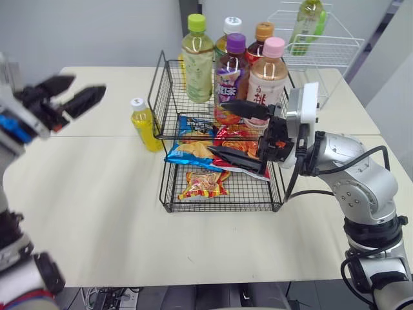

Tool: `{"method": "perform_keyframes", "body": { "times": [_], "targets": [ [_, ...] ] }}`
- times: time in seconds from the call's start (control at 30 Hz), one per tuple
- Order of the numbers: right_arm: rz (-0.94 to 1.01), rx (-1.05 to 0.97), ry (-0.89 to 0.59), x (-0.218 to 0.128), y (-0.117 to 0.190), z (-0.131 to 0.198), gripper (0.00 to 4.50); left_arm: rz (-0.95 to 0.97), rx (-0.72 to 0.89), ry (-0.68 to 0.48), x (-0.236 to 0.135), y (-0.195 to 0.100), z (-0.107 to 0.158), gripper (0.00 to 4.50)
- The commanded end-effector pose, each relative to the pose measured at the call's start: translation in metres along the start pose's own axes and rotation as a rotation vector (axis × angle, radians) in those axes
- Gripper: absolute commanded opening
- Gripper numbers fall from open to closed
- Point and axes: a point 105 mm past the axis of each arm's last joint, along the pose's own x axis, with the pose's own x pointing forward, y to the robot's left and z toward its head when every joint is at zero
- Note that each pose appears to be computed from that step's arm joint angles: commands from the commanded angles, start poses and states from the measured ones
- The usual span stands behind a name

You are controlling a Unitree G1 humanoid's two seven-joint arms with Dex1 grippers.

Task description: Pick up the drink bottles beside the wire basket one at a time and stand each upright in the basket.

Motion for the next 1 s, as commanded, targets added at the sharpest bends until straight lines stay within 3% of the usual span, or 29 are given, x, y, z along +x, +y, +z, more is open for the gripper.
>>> {"method": "perform_keyframes", "body": {
  "times": [0.03, 0.2, 0.43, 0.7, 1.0],
  "targets": [
    [0.057, -0.033, -0.034, 0.005, 0.002, 0.008, 4.50, 0.034, 0.035, -0.023, -0.034, -0.014, -0.003, 4.43],
    [0.115, -0.014, -0.053, 0.012, 0.004, 0.006, 4.50, 0.130, -0.046, 0.057, -0.073, -0.027, -0.044, 4.43],
    [0.107, -0.029, -0.055, 0.012, -0.001, 0.005, 4.50, 0.131, -0.056, 0.055, -0.068, -0.038, -0.044, 4.43],
    [-0.028, -0.094, -0.021, 0.004, -0.010, 0.006, 4.50, 0.072, 0.024, -0.036, 0.017, -0.036, -0.027, 4.43],
    [-0.182, -0.160, 0.019, -0.010, -0.017, 0.010, 4.50, 0.070, 0.064, -0.038, 0.112, -0.033, -0.034, 4.43]
  ]
}}
